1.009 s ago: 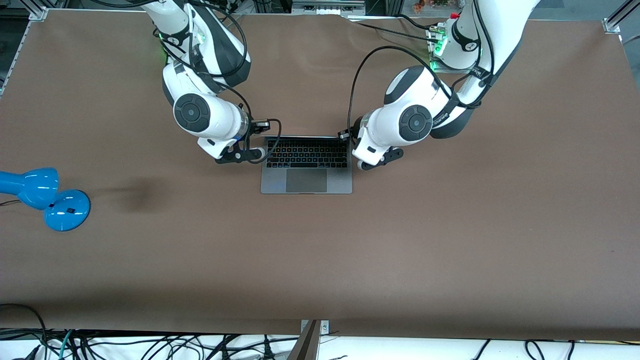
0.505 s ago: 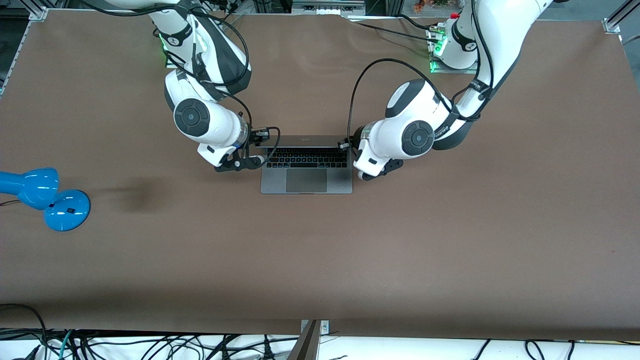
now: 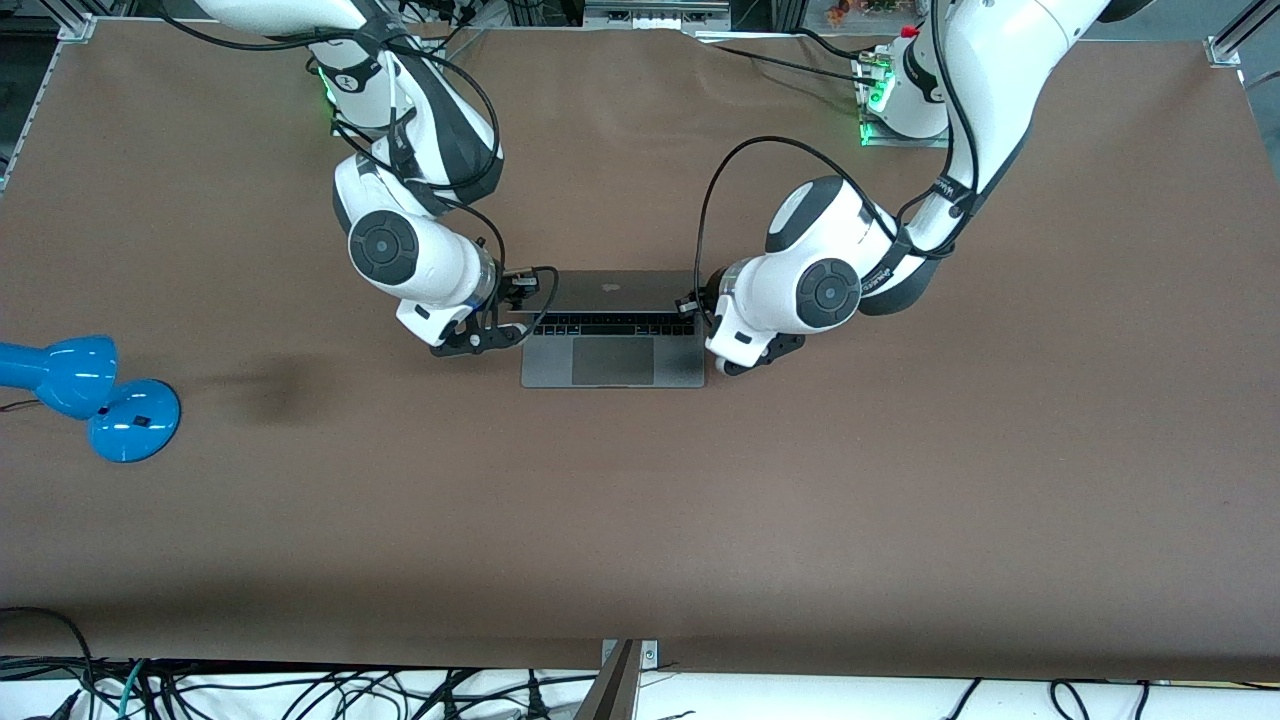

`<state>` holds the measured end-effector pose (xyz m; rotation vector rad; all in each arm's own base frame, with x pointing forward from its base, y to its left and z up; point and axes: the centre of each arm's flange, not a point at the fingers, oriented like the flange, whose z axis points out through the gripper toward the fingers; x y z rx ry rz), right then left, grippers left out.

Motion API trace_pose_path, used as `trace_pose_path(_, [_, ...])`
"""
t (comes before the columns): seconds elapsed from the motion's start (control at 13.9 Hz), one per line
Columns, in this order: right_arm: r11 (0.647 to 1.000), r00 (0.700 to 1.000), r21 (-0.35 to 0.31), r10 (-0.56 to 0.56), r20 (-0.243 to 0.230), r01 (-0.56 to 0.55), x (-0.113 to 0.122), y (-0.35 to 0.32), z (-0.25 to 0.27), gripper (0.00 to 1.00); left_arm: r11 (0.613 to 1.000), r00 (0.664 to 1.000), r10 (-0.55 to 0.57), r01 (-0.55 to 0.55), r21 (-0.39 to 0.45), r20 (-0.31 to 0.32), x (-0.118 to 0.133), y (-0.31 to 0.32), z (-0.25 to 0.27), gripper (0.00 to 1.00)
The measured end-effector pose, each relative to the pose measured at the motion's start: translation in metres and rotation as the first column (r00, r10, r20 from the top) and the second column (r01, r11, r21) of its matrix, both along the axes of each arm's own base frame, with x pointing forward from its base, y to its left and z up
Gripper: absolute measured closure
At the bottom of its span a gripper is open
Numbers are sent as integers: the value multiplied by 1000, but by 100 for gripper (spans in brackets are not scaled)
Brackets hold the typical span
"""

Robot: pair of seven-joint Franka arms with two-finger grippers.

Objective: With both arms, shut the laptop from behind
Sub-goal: 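Push the screen forward with the right gripper while the left gripper pushes, then press the lid down with the right gripper while the left gripper presses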

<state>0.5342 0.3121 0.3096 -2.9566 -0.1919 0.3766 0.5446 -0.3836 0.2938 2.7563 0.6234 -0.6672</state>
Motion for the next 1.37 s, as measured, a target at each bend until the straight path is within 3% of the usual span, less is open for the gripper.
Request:
trace_pose_path(0.5, [1000, 1000, 10, -1, 6, 1, 18, -7, -14, 99, 1000, 1000, 18, -18, 11, 2, 12, 2, -18, 99])
trace_pose_path(1.37, [999, 996, 38, 0, 88, -3, 50, 1, -45, 99, 999, 999, 30, -31, 42, 33, 19, -3, -52, 99])
